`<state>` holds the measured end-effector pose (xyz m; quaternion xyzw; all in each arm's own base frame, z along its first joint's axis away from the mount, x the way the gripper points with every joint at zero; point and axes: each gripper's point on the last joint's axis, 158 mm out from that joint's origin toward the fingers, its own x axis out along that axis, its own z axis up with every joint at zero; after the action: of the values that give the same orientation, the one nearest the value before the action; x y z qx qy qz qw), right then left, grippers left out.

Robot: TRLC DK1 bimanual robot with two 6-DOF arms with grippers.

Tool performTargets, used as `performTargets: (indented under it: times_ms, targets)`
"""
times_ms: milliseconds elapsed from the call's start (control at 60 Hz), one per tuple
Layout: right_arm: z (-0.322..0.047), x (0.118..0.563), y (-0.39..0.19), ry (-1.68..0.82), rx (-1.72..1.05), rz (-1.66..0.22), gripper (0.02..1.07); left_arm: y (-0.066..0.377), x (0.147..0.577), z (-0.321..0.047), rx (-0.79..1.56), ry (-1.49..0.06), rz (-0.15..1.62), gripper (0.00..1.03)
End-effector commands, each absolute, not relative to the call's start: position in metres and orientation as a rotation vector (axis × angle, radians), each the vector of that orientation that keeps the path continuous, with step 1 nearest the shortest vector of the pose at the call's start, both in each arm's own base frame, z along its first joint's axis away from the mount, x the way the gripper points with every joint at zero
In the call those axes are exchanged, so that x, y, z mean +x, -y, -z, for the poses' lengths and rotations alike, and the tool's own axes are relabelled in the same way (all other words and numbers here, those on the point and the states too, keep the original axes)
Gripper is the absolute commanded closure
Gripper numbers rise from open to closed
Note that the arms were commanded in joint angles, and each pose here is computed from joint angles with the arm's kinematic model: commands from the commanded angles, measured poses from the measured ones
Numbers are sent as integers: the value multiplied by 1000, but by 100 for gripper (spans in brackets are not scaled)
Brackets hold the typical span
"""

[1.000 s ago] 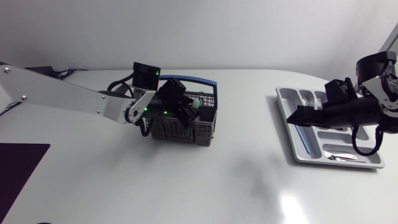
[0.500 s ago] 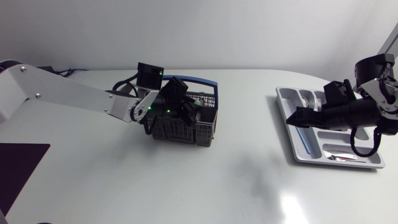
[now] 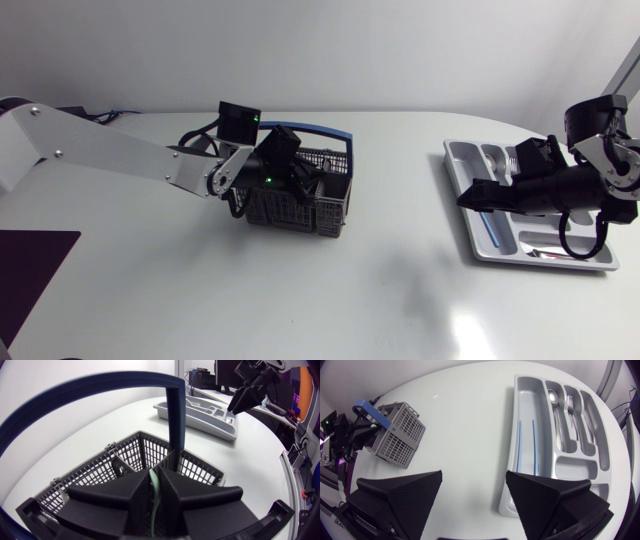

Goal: Unload the cutlery basket into the drawer organizer.

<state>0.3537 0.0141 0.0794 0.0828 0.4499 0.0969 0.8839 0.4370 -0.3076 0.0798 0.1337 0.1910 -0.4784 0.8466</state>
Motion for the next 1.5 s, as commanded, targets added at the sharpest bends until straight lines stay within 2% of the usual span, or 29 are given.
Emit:
performTargets:
  times_ms: [0, 167, 367, 617, 833, 1017, 1183, 1233, 1317, 1483]
  targets:
    - [-66, 348, -16, -970, 193, -190, 15, 299, 430, -86, 256, -412, 1006, 90]
    - [-64, 347, -19, -969, 189, -197, 15, 293, 425, -91, 249, -407, 1011, 98]
    - [-65, 346, -20, -968, 186, -199, 15, 288, 421, -85, 247, -435, 1013, 98]
    - [-65, 342, -26, -970, 176, -213, 15, 277, 413, -111, 220, -398, 1029, 100]
    - [-73, 339, -30, -946, 165, -225, 15, 275, 396, -144, 207, -331, 1044, 100]
    - [-88, 336, -49, -876, 112, -281, 15, 274, 389, -191, 111, -284, 1067, 100]
    - [-113, 329, -86, -763, -15, -411, 15, 271, 374, -230, 37, -268, 1106, 100]
    - [-119, 327, -97, -740, -55, -457, 11, 271, 368, -238, 6, -274, 1127, 100]
    - [-127, 325, -111, -725, -82, -499, 7, 272, 361, -245, -33, -292, 1153, 100]
    - [-142, 316, -147, -724, -68, -641, 7, 273, 355, -257, -131, -336, 1197, 100]
